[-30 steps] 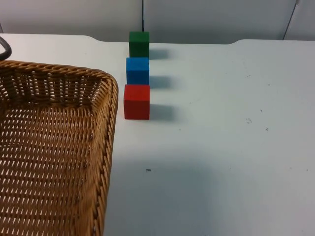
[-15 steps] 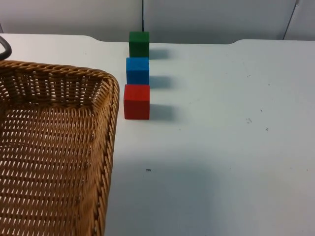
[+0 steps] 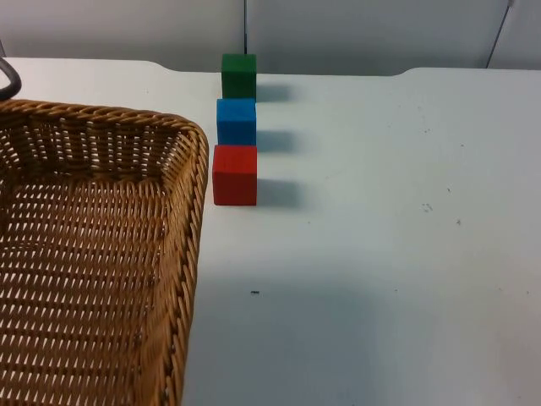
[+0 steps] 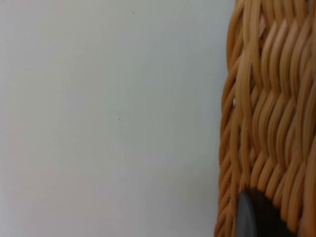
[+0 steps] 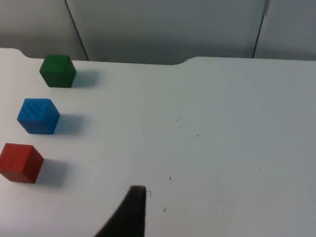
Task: Pick up the basket with the left hand and place the blue cube into the basket with the right hand.
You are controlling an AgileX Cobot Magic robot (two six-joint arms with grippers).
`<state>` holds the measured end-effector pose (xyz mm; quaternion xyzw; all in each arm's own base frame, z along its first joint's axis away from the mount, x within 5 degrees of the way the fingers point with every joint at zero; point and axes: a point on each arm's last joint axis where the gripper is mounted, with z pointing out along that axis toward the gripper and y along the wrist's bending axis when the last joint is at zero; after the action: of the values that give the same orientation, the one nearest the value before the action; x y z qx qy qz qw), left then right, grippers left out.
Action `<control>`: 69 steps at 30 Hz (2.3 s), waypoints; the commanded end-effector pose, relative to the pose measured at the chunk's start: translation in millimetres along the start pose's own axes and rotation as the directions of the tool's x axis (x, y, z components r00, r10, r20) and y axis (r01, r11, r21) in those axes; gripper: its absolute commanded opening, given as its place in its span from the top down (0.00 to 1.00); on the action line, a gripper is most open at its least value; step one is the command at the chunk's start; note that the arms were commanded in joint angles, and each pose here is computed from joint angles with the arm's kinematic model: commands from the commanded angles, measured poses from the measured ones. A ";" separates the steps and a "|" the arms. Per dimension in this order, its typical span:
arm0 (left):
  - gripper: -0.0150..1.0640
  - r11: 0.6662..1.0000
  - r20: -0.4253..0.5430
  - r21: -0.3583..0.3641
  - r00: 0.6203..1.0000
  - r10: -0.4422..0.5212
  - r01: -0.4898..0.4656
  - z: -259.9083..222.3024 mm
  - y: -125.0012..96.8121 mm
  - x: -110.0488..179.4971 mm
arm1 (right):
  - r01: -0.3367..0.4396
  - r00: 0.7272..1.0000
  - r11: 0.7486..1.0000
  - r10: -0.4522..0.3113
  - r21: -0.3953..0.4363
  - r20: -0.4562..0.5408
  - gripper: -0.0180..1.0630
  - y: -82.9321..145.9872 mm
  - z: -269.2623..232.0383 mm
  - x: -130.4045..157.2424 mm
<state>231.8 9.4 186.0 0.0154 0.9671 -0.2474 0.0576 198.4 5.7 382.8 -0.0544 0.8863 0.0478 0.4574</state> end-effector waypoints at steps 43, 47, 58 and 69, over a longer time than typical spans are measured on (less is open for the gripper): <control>0.99 1.000 0.003 0.030 1.000 -0.010 0.010 -2.5 -3.3 1.3 | 0.056 0.941 0.974 -0.125 -0.219 -0.315 0.06 199.0 300.8 -49.0; 0.99 1.000 0.003 0.030 1.000 -0.010 0.010 -2.5 -3.3 1.3 | 0.045 0.943 0.975 -0.113 -0.215 -0.314 0.06 201.8 308.4 -51.3; 0.99 1.000 0.004 0.029 1.000 -0.010 0.010 -2.5 -3.2 1.2 | 0.037 0.938 0.977 -0.106 -0.210 -0.329 0.07 206.8 333.7 -41.6; 0.99 0.999 -0.004 0.031 1.000 -0.018 0.018 -2.5 -3.4 1.9 | 0.038 0.942 0.976 -0.106 -0.213 -0.318 0.07 207.4 336.4 -40.8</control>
<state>231.4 9.2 186.1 0.0159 0.9669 -0.2486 0.0559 463.5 255.8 226.3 -0.1399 0.9405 0.1081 0.2902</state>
